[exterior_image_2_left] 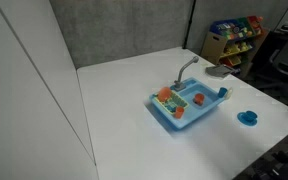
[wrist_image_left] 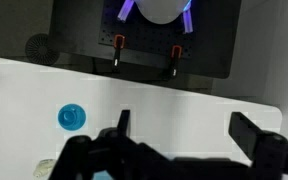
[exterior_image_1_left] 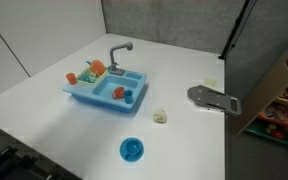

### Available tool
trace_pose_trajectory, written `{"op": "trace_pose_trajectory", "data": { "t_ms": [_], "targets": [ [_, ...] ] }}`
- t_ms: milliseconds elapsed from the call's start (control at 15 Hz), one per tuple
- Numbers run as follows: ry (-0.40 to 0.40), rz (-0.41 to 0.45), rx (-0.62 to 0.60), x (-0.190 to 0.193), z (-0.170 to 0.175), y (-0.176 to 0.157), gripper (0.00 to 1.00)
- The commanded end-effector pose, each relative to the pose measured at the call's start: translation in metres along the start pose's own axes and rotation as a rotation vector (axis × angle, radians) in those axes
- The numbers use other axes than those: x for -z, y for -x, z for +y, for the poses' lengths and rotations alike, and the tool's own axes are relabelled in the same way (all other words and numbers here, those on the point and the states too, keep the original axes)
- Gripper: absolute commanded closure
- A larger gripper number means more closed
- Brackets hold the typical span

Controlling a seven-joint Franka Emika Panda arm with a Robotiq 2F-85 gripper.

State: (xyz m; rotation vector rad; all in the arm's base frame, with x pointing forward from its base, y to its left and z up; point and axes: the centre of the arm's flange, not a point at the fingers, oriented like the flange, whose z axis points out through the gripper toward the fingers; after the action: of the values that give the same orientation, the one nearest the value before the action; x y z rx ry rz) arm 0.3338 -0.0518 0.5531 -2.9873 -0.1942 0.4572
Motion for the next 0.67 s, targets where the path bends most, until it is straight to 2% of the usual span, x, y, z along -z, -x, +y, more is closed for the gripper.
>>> {"op": "trace_pose_trajectory", "data": {
  "t_ms": [0,267,600],
  "targets": [
    [0.0,0.0,0.0,0.0,0.0,0.0,0.0],
    [0.0,0.001,0.0,0.0,0.0,0.0,0.0],
    [-0.028,0.004,-0.071,-0.001,-0.006,-0.012,0.0]
  ]
}}
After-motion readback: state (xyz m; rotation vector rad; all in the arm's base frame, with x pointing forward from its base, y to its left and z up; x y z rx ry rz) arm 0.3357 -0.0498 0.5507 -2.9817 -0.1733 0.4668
